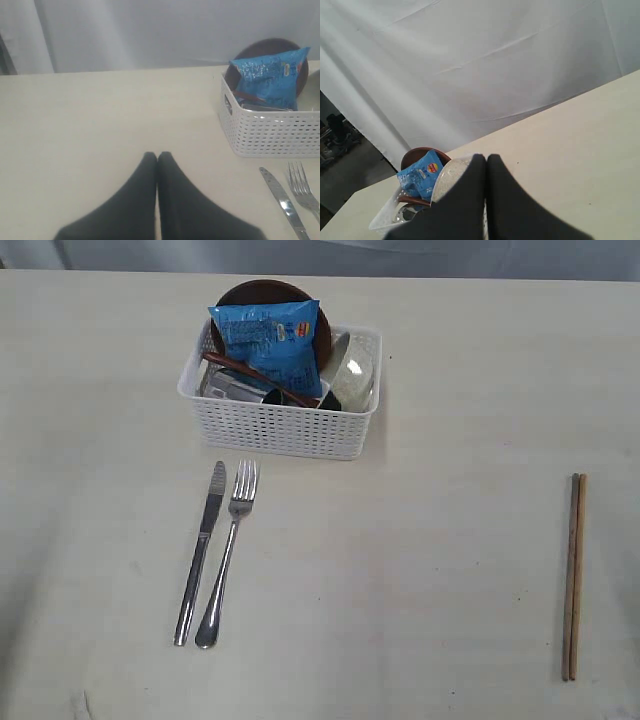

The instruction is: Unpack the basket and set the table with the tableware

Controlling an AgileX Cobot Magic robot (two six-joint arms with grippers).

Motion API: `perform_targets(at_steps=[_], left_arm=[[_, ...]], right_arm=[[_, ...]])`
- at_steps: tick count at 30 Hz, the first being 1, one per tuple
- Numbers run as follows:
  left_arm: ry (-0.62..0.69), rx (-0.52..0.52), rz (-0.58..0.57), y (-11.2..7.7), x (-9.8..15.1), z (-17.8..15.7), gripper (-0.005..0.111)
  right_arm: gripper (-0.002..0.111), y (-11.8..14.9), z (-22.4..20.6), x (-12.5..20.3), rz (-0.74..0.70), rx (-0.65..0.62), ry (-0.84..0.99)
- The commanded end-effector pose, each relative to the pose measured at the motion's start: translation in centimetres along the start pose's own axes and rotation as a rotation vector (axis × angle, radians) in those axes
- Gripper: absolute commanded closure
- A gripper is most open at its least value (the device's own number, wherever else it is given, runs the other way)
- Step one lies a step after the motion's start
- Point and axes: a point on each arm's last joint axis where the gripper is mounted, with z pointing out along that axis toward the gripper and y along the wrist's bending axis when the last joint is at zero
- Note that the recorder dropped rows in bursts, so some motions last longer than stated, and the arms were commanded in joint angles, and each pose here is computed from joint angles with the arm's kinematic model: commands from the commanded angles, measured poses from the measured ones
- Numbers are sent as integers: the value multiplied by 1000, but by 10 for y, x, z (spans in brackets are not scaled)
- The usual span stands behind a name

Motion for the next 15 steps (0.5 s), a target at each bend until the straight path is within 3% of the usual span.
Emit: perform_targets(at_steps=[1, 15], left_arm=[[6, 1, -5, 0, 2, 0, 107], [6, 1, -5, 0, 2, 0, 107]], right_arm=[[109, 0, 0, 0, -4, -6, -4], [109, 0, 0, 0, -30, -5, -5]])
